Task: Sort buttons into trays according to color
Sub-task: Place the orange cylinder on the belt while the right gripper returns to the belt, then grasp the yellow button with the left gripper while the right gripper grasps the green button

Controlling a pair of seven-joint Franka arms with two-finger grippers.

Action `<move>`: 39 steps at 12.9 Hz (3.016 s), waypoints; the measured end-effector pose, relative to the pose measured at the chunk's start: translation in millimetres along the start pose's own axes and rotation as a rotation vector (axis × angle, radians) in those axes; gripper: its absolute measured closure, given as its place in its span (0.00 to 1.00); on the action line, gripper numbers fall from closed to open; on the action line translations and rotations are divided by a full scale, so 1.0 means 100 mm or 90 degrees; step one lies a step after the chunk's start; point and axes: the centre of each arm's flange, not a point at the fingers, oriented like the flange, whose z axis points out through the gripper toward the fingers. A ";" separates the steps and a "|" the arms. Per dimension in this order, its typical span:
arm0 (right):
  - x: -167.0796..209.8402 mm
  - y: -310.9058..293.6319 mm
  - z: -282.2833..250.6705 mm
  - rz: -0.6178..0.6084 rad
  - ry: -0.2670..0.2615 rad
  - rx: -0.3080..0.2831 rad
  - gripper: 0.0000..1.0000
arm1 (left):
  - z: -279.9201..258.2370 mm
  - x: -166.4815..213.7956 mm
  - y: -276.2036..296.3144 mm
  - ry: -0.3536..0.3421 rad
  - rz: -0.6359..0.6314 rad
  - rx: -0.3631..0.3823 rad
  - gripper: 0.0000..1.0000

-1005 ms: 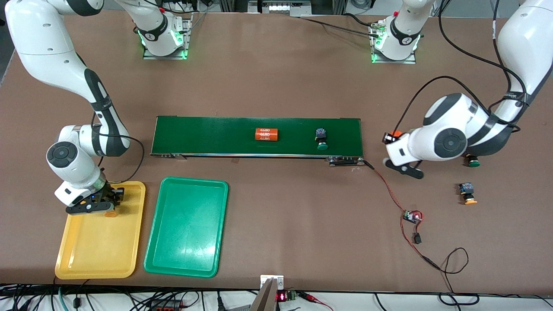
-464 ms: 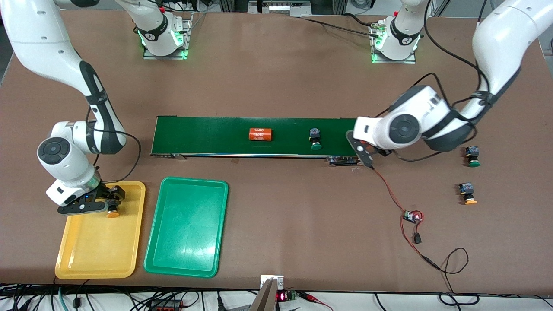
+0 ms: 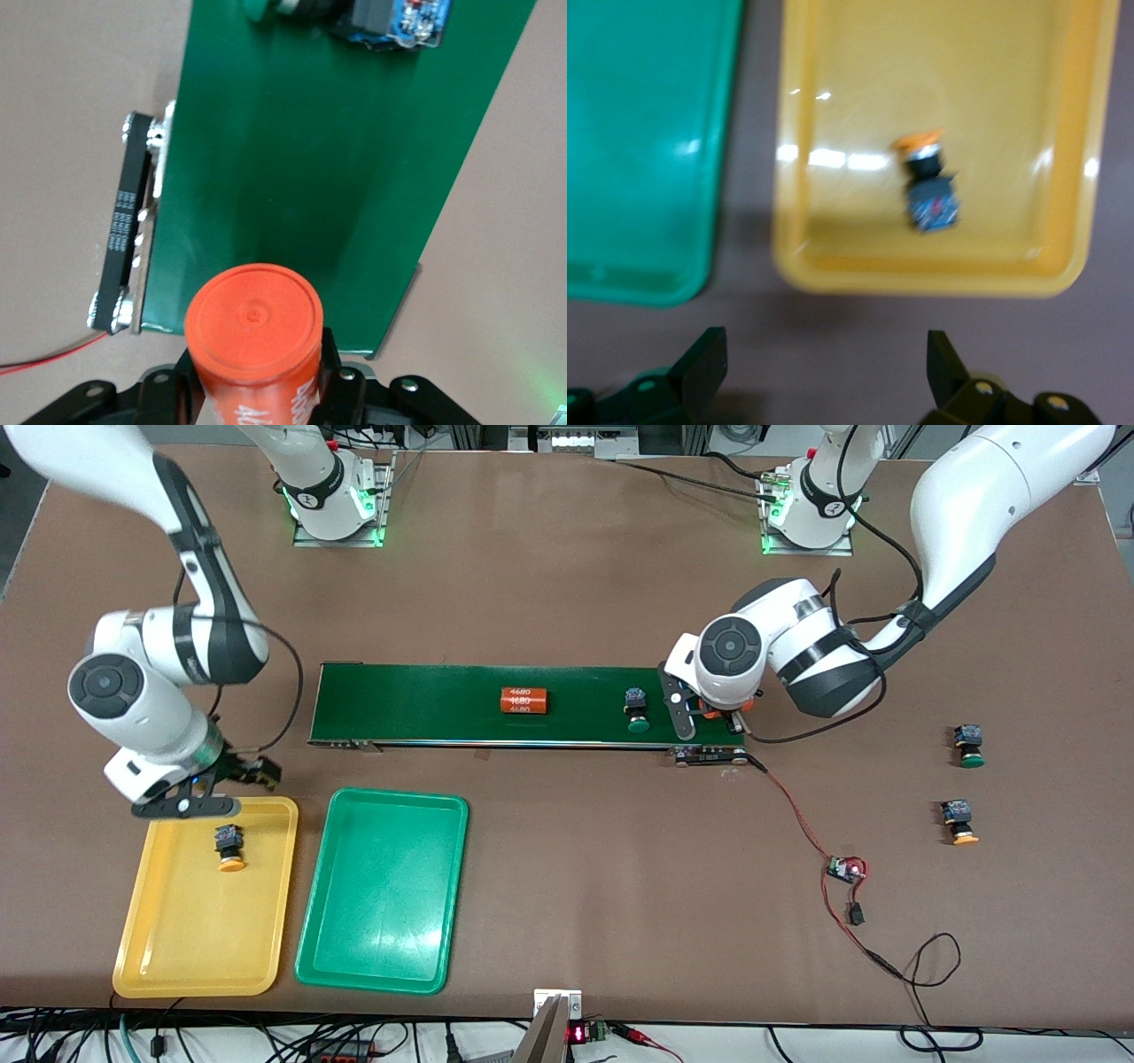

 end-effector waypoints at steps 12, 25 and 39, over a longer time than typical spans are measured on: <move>-0.90 -1.53 -1.09 0.050 -0.066 0.025 0.00 | 0.00 -0.32 -0.60 0.006 -0.111 0.002 0.00; -1.57 -3.44 -0.71 0.069 -0.022 0.119 0.00 | 0.25 -2.44 -2.23 -0.063 -0.716 -0.022 0.00; -1.77 -3.95 -0.25 0.027 0.015 0.088 0.00 | 1.68 -3.76 -3.05 0.124 -0.839 0.007 0.16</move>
